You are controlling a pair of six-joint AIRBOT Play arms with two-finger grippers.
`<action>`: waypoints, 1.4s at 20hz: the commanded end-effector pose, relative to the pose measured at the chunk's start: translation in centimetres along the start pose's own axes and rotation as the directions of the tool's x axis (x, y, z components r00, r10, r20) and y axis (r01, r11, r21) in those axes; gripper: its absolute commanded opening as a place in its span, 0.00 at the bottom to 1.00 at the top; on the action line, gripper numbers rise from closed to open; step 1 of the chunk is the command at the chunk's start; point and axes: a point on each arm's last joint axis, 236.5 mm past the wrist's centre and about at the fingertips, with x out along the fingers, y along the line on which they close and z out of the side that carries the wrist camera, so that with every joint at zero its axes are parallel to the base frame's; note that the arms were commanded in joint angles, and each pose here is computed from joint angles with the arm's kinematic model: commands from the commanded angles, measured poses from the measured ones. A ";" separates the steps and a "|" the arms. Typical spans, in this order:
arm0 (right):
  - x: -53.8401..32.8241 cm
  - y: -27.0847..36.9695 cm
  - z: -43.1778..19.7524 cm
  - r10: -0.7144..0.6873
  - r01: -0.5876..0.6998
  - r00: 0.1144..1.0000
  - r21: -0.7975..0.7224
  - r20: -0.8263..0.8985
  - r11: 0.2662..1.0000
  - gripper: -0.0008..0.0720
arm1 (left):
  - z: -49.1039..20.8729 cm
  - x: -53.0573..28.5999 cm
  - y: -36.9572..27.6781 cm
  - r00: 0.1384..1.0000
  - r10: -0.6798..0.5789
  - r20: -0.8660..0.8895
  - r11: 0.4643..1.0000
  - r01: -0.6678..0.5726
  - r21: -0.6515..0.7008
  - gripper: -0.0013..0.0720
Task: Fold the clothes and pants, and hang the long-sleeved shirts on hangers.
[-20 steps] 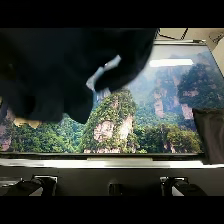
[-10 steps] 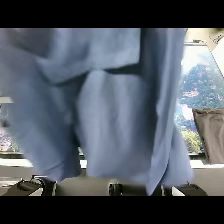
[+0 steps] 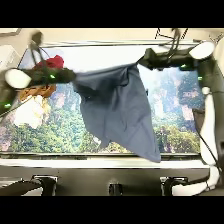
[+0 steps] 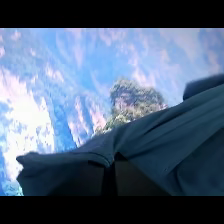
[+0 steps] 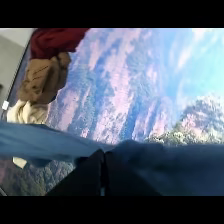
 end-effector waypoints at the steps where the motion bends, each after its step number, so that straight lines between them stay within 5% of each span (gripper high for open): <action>1: 6.6 -6.0 -3.5 0.024 0.010 0.994 0.307 -0.110 0.952 0.06 | -7.1 6.9 3.1 0.977 0.022 -0.213 0.980 -0.063 -0.189 0.06; 6: 8.5 -9.5 -11.3 -0.009 0.145 0.920 0.319 -0.392 0.937 0.06 | -12.9 11.7 1.2 0.918 -0.148 -0.368 0.910 -0.020 -0.415 0.07; 7: 7.5 -10.5 -11.4 -0.040 0.188 0.911 0.326 -0.410 0.926 0.13 | -13.7 11.9 1.0 0.904 -0.175 -0.391 0.894 -0.020 -0.447 0.16; 9: 3.8 -12.2 -11.5 -0.055 0.228 0.889 0.335 -0.454 0.914 0.71 | -14.5 10.7 2.1 0.874 -0.198 -0.444 0.908 -0.008 -0.420 0.54; 10: 0.6 -13.6 -12.2 -0.069 0.264 0.859 0.324 -0.508 0.908 0.77 | -15.1 9.4 3.2 0.843 -0.214 -0.493 0.923 0.010 -0.384 0.68; 11: -2.9 -15.4 -13.2 -0.109 0.337 0.815 0.312 -0.568 0.888 0.77 | -15.9 7.9 4.7 0.810 -0.226 -0.542 0.926 0.005 -0.379 0.70; 14: -13.0 -20.5 -17.0 -0.269 0.599 0.649 0.260 -0.712 0.758 0.77 | -19.1 4.0 8.8 0.709 -0.265 -0.654 0.895 -0.072 -0.441 0.70; 18: -16.7 -22.0 -24.7 -0.309 0.692 0.617 0.311 -0.724 0.652 0.77 | -24.6 4.3 8.7 0.653 -0.310 -0.691 0.866 -0.107 -0.489 0.68; 22: -16.6 -20.5 -33.5 -0.240 0.685 0.595 0.328 -0.767 0.650 0.79 | -27.2 6.9 5.2 0.668 -0.359 -0.652 0.864 -0.026 -0.503 0.59; 27: -16.9 -19.9 -35.6 -0.262 0.689 0.604 0.328 -0.753 0.646 0.79 | -26.5 9.0 3.3 0.718 -0.346 -0.604 0.868 0.000 -0.497 0.59; 28: -16.9 -19.8 -36.1 -0.255 0.690 0.600 0.330 -0.758 0.644 0.79 | -26.4 9.3 3.1 0.726 -0.339 -0.599 0.866 -0.008 -0.500 0.52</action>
